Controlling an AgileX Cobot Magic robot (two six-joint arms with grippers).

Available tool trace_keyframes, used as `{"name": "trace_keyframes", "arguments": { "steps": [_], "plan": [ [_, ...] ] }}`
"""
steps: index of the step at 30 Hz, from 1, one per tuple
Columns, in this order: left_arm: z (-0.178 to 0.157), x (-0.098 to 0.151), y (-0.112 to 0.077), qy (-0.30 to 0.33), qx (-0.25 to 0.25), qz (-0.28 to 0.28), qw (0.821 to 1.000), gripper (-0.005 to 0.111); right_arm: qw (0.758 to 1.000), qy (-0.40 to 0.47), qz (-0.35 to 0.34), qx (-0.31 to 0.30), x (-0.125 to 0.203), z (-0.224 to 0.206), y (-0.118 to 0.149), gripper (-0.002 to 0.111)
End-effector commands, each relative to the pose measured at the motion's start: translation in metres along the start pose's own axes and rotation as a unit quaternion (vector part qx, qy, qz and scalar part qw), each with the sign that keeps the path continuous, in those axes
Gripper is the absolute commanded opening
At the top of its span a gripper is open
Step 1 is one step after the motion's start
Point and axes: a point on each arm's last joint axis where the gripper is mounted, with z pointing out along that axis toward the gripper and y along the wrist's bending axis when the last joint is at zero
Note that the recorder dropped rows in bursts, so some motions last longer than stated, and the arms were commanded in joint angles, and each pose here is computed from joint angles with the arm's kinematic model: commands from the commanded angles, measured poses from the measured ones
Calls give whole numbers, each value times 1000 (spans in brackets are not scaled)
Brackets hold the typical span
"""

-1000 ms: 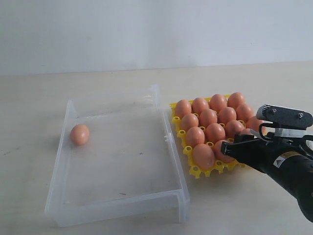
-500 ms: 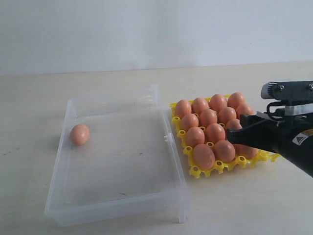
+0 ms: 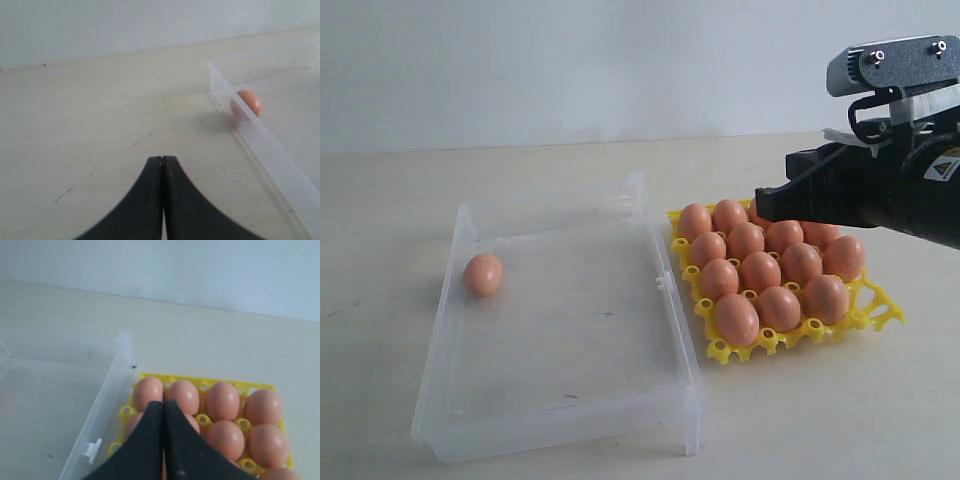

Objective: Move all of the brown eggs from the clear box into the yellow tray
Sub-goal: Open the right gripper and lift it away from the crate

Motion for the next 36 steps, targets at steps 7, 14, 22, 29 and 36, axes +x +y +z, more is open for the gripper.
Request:
{"name": "trace_keyframes", "arguments": {
  "steps": [7, 14, 22, 29, 36],
  "plan": [
    [-1, -3, 0, -9, 0, -4, 1000, 0, 1000, -4, -3, -1, -4, -1, 0, 0],
    [-1, -3, 0, -9, 0, -4, 1000, 0, 1000, -3, -3, -1, -4, 0, 0, 0],
    [-1, -3, 0, -9, 0, -4, 1000, 0, 1000, -3, -3, -1, -4, 0, 0, 0],
    [-1, -3, 0, -9, 0, -4, 1000, 0, 1000, 6, -6, -5, -3, 0, 0, 0],
    [-1, -3, 0, -9, 0, -4, 1000, 0, 992, 101, -30, -62, -36, 16, 19, 0]
  ]
}}
